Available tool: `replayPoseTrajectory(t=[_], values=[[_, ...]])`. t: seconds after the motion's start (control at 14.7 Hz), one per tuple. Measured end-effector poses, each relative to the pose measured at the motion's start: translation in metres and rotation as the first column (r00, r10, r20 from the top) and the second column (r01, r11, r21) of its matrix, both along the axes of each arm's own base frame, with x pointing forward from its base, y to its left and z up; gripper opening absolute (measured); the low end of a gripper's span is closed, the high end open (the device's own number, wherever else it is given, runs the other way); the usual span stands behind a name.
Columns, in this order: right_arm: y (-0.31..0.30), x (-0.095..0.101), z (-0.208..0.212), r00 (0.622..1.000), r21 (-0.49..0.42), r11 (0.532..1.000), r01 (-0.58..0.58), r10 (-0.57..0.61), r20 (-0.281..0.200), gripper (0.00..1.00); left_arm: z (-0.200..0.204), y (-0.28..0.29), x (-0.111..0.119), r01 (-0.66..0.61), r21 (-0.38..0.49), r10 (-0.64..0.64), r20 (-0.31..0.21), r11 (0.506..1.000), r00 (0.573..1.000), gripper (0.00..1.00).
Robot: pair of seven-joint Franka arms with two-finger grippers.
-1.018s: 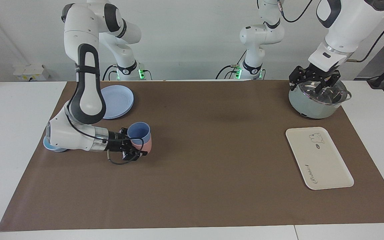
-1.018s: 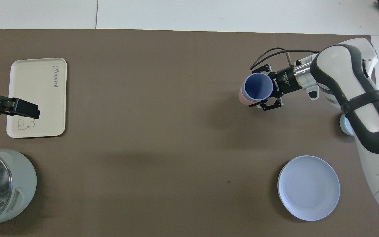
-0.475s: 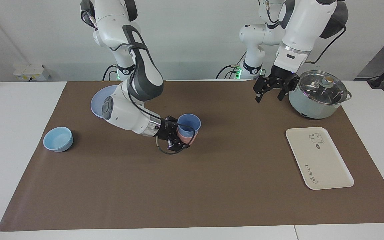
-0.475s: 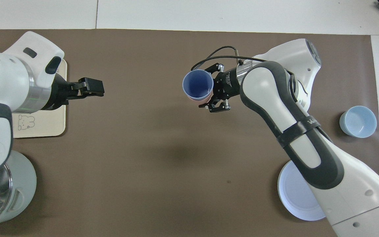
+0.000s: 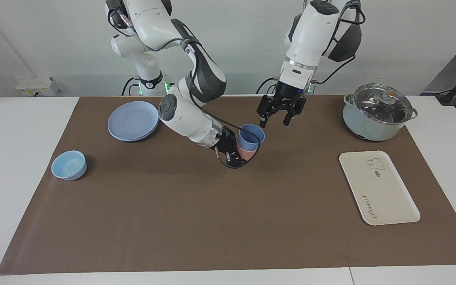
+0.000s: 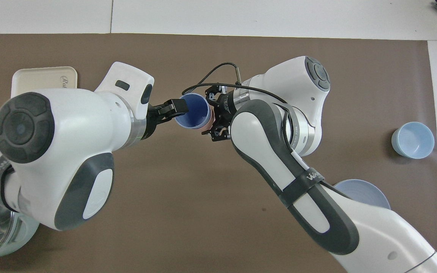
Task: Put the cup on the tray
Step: 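Grasp the inner blue cup rim with the left gripper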
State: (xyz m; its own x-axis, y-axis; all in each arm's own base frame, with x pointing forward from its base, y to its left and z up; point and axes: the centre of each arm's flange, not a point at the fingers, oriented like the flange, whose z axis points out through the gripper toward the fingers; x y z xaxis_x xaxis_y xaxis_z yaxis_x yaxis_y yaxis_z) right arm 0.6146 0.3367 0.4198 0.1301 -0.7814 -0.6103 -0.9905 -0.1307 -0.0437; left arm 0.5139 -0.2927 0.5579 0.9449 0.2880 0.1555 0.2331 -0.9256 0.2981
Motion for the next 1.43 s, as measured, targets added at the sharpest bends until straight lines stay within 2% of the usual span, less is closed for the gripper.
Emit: replayPoseTrajectory(t=[0.07, 0.14, 0.2, 0.41, 0.68, 1.09, 1.29, 1.43], values=[[-0.001, 0.000, 0.006, 1.000, 0.004, 1.000, 0.002, -0.002, 0.008, 0.76, -0.007, -0.003, 0.001, 0.004, 0.004, -0.004, -0.010, 1.000, 1.000, 0.92], [-0.003, 0.000, 0.011, 1.000, 0.006, 1.000, 0.004, -0.004, 0.015, 0.76, -0.013, -0.005, 0.003, 0.005, 0.007, -0.005, -0.016, 1.000, 1.000, 0.92], [-0.004, 0.000, 0.015, 1.000, 0.008, 1.000, 0.006, -0.006, 0.020, 0.76, -0.017, -0.006, 0.005, 0.002, 0.007, -0.002, -0.019, 1.000, 1.000, 0.86], [-0.004, -0.001, 0.021, 1.000, 0.012, 1.000, 0.005, -0.005, 0.028, 0.76, -0.020, -0.012, 0.008, -0.032, -0.015, 0.032, -0.005, 0.999, 0.999, 0.48], [-0.002, -0.002, 0.022, 0.999, 0.013, 1.000, 0.004, -0.004, 0.032, 0.76, -0.009, -0.020, 0.006, -0.044, -0.029, 0.044, -0.003, 0.999, 0.999, 0.07], [0.003, -0.005, 0.036, 0.999, 0.026, 1.000, 0.000, -0.001, 0.050, 0.76, 0.017, -0.017, 0.010, -0.045, -0.009, 0.045, -0.046, 0.999, 0.998, 0.07], [-0.002, -0.002, 0.030, 0.999, 0.019, 1.000, 0.013, -0.014, 0.047, 0.76, 0.048, -0.004, 0.012, -0.063, -0.013, 0.063, -0.042, 0.998, 0.997, 0.05], [-0.002, -0.002, 0.029, 0.999, 0.018, 1.000, 0.014, -0.015, 0.046, 0.76, 0.052, -0.002, 0.012, -0.067, -0.013, 0.067, -0.041, 0.998, 0.997, 0.05]])
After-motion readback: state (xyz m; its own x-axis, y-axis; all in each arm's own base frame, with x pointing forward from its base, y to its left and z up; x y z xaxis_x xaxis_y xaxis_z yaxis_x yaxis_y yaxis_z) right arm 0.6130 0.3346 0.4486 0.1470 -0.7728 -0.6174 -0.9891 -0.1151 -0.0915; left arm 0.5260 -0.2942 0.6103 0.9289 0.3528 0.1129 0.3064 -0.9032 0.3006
